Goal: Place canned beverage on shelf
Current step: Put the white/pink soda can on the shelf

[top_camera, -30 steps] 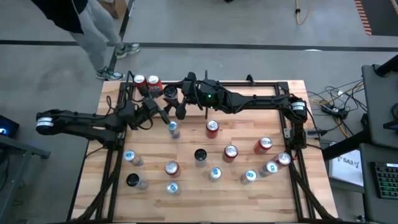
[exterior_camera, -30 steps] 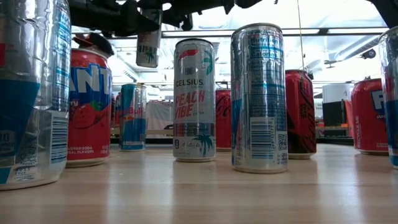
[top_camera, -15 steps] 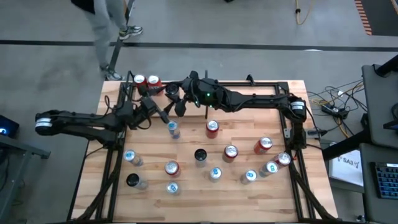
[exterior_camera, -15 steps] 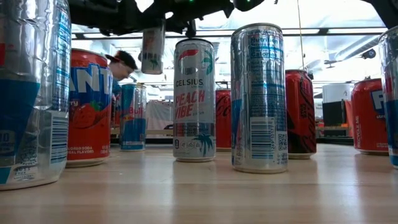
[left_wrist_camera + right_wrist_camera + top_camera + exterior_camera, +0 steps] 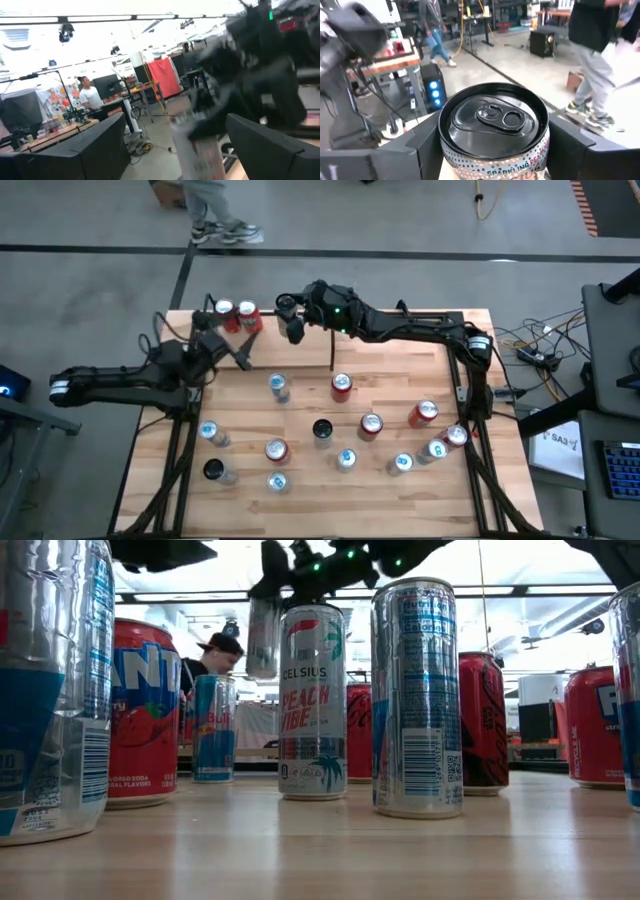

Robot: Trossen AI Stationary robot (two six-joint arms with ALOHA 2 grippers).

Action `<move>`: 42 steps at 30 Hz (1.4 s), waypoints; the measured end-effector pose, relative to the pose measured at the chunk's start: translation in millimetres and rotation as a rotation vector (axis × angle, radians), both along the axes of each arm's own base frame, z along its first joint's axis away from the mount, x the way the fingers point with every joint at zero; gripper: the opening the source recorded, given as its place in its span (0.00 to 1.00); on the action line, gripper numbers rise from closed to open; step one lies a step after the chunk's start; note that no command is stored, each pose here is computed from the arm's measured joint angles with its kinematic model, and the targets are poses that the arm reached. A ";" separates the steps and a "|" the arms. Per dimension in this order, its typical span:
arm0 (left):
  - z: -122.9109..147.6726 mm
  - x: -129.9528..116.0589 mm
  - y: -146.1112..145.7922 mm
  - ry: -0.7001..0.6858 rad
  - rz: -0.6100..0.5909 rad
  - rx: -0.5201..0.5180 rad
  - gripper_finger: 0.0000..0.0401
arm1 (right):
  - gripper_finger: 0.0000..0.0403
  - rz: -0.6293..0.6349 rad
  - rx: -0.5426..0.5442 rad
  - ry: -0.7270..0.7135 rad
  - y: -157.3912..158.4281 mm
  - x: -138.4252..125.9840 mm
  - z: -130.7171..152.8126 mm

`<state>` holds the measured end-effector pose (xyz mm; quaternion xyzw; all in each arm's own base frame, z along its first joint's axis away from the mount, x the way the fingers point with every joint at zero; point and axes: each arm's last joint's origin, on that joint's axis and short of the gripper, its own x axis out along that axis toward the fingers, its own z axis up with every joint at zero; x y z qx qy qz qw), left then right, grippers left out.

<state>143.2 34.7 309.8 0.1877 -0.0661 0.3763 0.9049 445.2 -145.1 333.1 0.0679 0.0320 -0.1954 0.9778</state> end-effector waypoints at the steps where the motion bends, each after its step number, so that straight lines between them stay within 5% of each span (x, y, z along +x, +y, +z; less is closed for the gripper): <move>1: 1.0 -3.7 -0.5 -0.006 0.000 0.001 0.82 | 0.61 0.000 0.007 0.010 -0.7 3.2 -6.3; 14: 2.5 -37.0 -2.3 -0.005 0.096 -0.038 0.82 | 0.61 -0.071 0.063 0.092 -4.1 33.4 -74.2; 33: 2.3 -47.7 -3.6 -0.016 0.097 -0.038 0.82 | 0.61 -0.118 0.065 0.125 -3.4 35.0 -86.9; 42: 2.5 -47.9 -3.7 -0.014 0.098 -0.035 0.82 | 0.74 -0.125 0.091 0.158 -3.3 33.8 -90.5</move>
